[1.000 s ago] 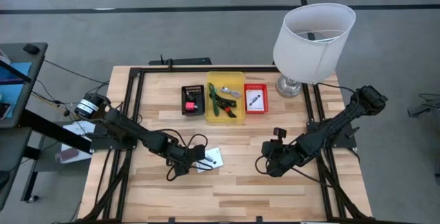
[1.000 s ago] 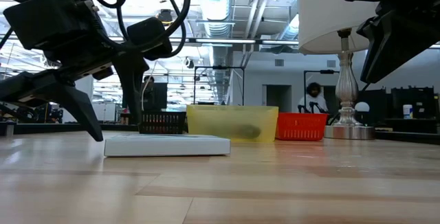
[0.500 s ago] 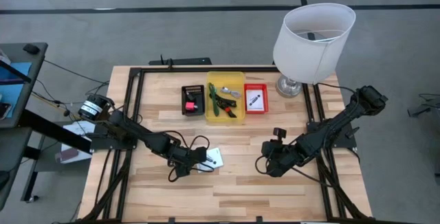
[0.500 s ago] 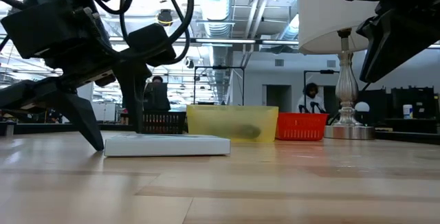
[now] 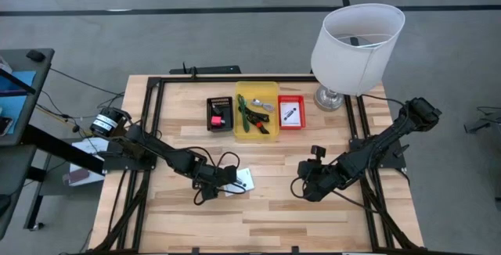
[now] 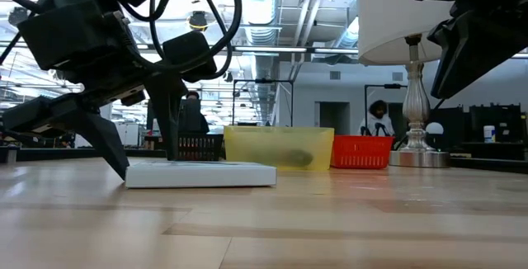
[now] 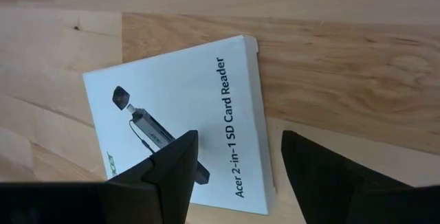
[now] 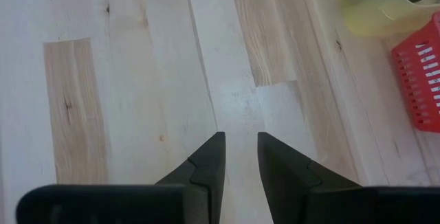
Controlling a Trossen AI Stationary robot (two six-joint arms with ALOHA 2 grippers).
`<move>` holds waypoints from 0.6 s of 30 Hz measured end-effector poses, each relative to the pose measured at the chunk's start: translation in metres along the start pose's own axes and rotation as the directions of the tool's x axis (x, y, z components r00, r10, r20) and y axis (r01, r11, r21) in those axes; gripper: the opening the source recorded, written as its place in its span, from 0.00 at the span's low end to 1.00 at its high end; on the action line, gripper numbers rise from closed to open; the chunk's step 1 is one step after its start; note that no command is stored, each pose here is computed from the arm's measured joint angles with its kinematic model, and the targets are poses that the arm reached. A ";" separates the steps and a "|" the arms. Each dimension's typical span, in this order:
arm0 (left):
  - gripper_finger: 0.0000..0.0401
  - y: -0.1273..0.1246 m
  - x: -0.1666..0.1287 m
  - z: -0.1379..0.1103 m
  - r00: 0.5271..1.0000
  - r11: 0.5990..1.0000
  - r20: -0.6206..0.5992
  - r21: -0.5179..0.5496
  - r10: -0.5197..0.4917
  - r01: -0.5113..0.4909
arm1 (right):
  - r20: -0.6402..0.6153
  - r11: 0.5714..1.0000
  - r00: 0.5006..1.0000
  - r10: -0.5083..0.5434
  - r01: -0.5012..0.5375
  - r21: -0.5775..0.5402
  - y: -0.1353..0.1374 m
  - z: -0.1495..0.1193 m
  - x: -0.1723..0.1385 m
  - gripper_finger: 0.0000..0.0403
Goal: Pick and place items into bin
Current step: Put the white card reader box into the red bin
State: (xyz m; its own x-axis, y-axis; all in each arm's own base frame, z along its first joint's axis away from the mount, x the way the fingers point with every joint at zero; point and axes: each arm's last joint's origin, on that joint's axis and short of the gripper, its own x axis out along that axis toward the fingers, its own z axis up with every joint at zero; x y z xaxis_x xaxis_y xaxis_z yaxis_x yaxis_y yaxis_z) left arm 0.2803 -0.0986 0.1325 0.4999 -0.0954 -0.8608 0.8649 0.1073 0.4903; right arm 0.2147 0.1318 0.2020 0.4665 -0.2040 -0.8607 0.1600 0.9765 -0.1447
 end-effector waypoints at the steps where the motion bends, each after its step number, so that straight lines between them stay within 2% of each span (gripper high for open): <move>1: 0.51 0.000 0.000 0.000 1.000 1.000 0.000 -0.001 0.000 0.000 | 0.000 1.000 1.000 0.000 0.000 0.000 0.000 0.000 0.000 0.20; 4: 0.50 -0.001 0.003 -0.002 1.000 1.000 -0.002 -0.004 -0.015 0.015 | 0.000 1.000 1.000 0.000 0.000 0.000 0.000 0.000 0.000 0.20; 7: 0.45 -0.003 0.011 -0.005 0.999 0.999 -0.013 -0.011 -0.044 0.044 | 0.003 1.000 1.000 0.002 -0.002 0.002 0.000 0.000 0.000 0.20; 12: 0.26 0.001 0.019 -0.012 0.999 0.998 0.022 -0.045 -0.033 0.034 | 0.005 1.000 1.000 0.005 -0.005 0.002 0.001 0.000 0.000 0.20; 16: 0.06 0.005 0.022 -0.017 1.000 0.998 -0.006 -0.063 0.006 -0.007 | 0.010 1.000 1.000 0.009 -0.009 0.005 0.001 0.001 0.000 0.20; 18: 0.03 0.006 0.022 -0.019 1.000 0.997 -0.015 -0.080 0.008 -0.009 | 0.011 1.000 1.000 0.009 -0.010 0.005 0.001 0.001 0.000 0.20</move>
State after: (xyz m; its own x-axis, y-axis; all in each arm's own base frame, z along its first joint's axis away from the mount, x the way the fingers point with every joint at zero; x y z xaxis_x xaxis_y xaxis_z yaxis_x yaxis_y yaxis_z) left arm 0.2950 -0.0815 0.1140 0.5061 -0.0801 -0.8588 0.8538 0.1873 0.4857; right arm 0.2157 0.1330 0.2024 0.4775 -0.1955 -0.8566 0.1601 0.9780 -0.1340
